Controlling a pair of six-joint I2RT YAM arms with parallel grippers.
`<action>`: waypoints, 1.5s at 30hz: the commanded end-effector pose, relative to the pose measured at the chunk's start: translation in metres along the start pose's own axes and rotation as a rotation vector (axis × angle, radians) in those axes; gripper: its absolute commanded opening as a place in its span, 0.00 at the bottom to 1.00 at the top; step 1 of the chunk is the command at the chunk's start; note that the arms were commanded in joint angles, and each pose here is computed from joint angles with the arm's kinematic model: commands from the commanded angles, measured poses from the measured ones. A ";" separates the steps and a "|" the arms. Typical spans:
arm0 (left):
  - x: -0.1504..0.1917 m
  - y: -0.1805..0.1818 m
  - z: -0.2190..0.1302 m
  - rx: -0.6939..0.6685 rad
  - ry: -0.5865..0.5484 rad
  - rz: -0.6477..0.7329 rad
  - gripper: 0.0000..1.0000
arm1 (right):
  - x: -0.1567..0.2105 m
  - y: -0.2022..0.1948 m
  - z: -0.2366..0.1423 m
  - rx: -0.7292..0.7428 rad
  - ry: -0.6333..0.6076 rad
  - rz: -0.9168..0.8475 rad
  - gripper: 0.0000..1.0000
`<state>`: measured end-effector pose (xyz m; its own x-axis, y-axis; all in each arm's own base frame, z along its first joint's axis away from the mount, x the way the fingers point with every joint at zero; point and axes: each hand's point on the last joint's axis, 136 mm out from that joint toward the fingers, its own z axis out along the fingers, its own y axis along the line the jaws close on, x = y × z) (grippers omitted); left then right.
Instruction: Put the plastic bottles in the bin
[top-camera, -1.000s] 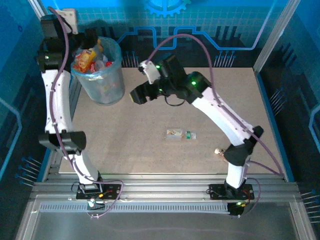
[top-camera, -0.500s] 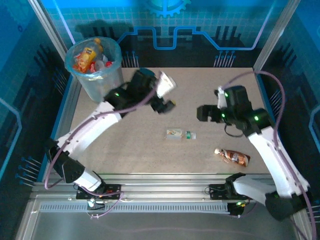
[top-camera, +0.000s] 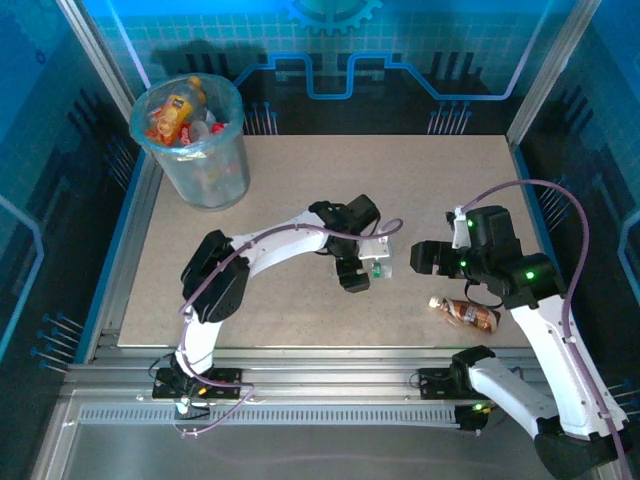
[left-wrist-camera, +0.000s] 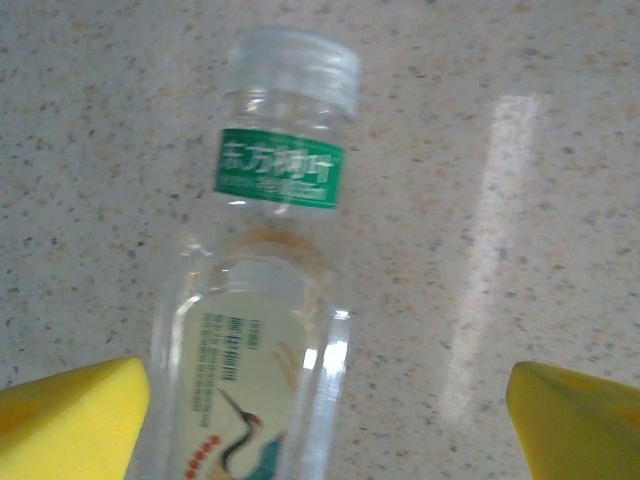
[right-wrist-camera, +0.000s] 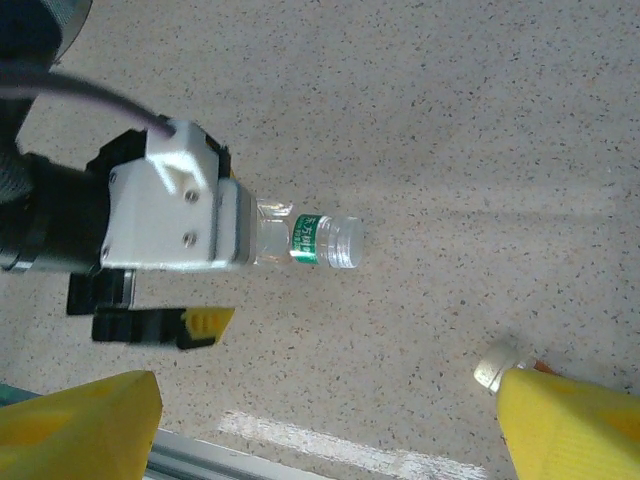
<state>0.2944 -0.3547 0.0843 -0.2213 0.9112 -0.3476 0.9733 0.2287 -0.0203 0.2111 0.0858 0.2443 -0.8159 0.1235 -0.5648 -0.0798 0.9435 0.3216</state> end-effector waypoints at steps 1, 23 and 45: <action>0.000 0.004 0.002 0.045 -0.007 0.026 0.92 | -0.005 0.003 -0.005 -0.017 -0.021 -0.002 0.88; -0.027 0.073 -0.080 -0.126 -0.234 -0.244 0.49 | -0.015 0.035 0.018 -0.152 0.020 0.087 0.82; 0.100 0.299 -0.430 -0.817 -0.854 -0.936 0.43 | -0.127 0.284 0.071 -0.465 -0.054 -0.281 0.83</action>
<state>0.5140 -0.0773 0.4543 -0.3280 0.0152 -0.9446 0.2518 0.9651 -0.0719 0.3410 0.3382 0.3416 -0.7130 -0.0536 -0.6991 -0.4850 0.7578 0.4365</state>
